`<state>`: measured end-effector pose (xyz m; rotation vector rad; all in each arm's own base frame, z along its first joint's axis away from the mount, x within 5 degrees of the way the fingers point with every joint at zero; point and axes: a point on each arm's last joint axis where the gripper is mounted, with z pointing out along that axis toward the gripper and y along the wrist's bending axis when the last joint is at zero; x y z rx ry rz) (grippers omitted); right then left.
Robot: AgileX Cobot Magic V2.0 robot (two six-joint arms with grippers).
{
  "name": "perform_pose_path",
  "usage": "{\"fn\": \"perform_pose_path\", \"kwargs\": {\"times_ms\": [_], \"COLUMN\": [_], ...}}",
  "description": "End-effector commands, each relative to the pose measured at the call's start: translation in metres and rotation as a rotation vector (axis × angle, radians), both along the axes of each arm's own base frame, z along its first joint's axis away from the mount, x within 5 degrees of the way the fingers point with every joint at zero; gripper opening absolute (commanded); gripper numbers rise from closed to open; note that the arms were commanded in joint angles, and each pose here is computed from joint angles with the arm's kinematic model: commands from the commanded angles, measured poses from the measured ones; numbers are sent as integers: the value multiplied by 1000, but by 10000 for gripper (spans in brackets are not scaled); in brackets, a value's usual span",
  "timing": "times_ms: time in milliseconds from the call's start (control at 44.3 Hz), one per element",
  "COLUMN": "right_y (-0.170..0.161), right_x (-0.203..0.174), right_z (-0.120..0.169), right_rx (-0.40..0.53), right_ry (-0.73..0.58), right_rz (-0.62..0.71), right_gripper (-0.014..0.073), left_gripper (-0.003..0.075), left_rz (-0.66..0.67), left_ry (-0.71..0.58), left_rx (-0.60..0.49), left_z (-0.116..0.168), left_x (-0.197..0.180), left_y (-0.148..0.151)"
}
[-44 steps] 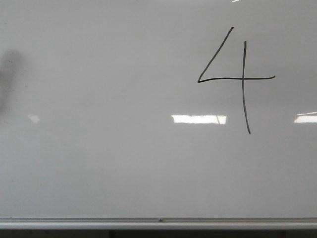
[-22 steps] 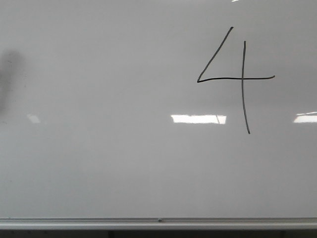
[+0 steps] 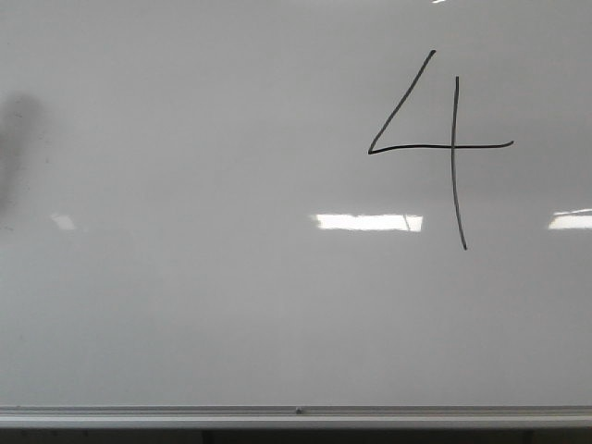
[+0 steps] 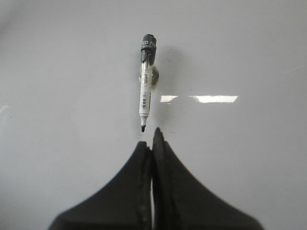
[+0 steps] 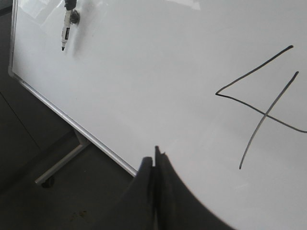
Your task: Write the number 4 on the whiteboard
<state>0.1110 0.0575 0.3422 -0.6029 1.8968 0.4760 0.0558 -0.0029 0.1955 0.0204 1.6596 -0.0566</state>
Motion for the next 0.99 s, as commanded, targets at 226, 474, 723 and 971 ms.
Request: {"fn": "perform_pose_path", "kwargs": {"times_ms": [226, 474, 723, 971], "right_y": [-1, -12, -41, -50], "right_x": [2, 7, -8, -30], "right_z": [12, 15, -7, -65], "right_rx": [42, -11, 39, 58], "right_ry": [-51, -144, -325, -497], "right_rz": [-30, -157, -480, -544], "right_gripper": [-105, -105, -105, -105], "left_gripper": [-20, -20, -20, -20], "left_rz": [3, 3, 3, 3], "left_ry": [-95, -95, -95, -95], "left_rx": [-28, -28, -28, -28], "left_z": [7, 7, 7, 7], "left_x": [0, 0, 0, 0], "left_y": [0, 0, 0, 0]}}
